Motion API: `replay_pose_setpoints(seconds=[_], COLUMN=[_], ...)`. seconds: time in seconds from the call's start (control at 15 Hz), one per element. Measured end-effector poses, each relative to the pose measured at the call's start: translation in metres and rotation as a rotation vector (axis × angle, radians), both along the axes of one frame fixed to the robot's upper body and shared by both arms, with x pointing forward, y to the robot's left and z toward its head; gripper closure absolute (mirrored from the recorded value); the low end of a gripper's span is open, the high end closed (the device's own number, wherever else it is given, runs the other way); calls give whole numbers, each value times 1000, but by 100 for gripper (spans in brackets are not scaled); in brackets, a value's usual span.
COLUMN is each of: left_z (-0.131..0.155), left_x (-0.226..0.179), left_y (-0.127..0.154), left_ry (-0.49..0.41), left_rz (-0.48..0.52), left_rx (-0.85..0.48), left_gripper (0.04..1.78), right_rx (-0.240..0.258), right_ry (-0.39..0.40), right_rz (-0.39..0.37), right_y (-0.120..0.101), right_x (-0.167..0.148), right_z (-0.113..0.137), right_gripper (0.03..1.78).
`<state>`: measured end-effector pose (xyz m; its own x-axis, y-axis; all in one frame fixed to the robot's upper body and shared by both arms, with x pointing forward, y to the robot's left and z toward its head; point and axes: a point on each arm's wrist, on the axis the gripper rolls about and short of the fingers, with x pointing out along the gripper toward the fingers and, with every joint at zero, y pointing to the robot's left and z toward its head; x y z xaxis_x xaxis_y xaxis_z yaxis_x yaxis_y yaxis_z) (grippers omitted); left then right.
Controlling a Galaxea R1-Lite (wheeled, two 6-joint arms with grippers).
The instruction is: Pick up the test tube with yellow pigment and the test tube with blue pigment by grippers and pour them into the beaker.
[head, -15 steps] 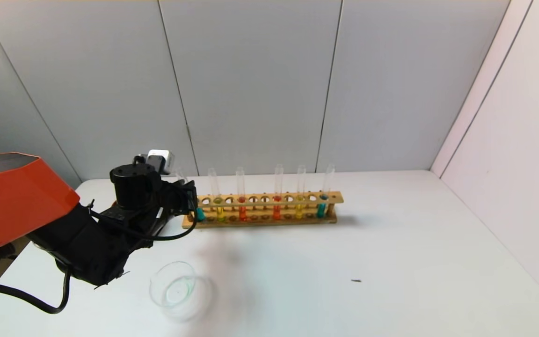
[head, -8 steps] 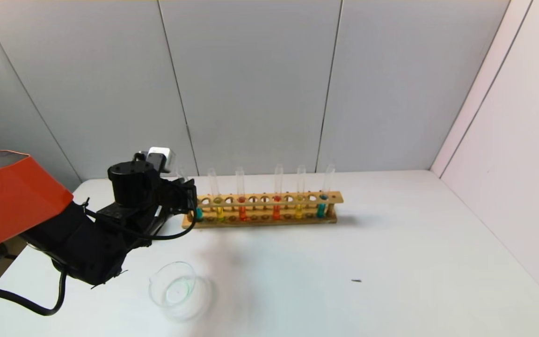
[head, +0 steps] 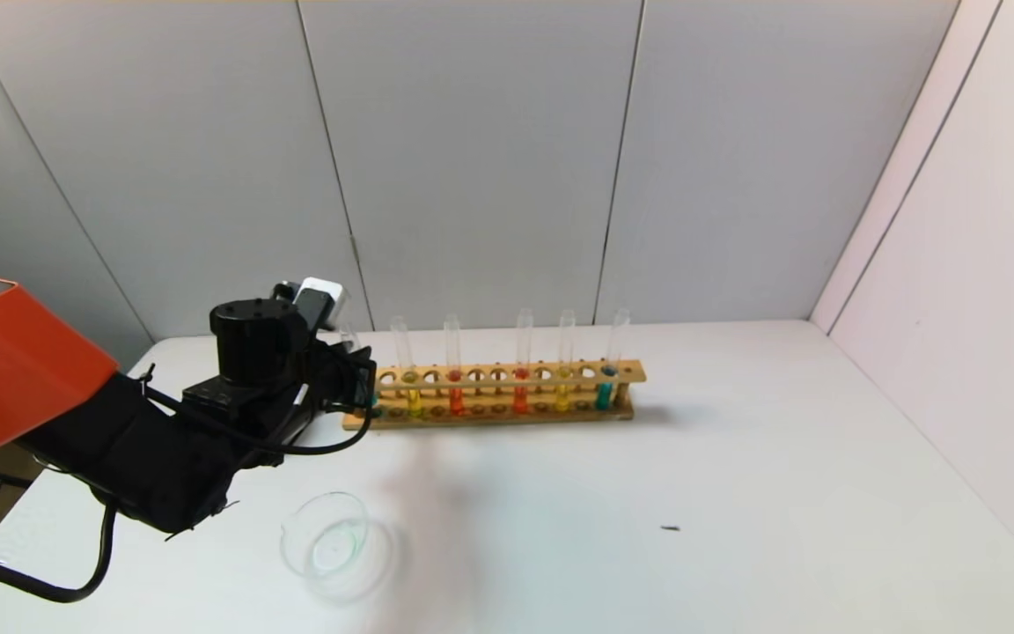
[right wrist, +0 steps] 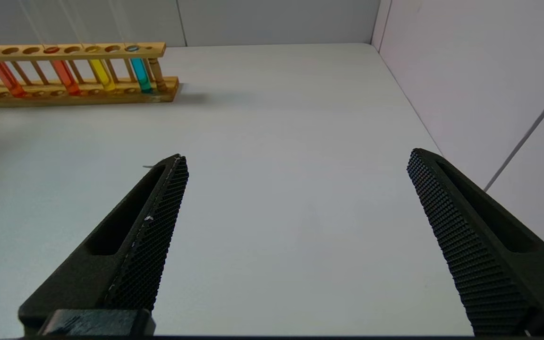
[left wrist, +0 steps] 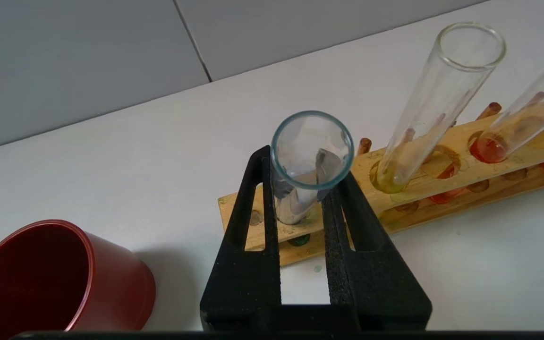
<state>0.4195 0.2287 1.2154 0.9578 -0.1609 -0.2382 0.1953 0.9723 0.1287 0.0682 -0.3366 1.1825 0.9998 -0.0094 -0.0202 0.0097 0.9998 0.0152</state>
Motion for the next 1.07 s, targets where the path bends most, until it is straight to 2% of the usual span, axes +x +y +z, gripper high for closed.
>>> replay_pose_setpoints(seconds=[0.4,0.8,1.07], left_z=[34,85,113], left_x=[1,-2,-15], left_y=[-2,0,3], left_ry=[-8,-47,-38], left_rz=[-1,5,11], left_rx=[-8,-21,-21], left_gripper=[151,151,151], right_rx=[0,0,0], right_ry=[0,-1,-1], right_rz=[0,0,0], right_y=[0,0,0], right_x=[0,0,0], right_z=[0,0,0], right_gripper=[11,11,11])
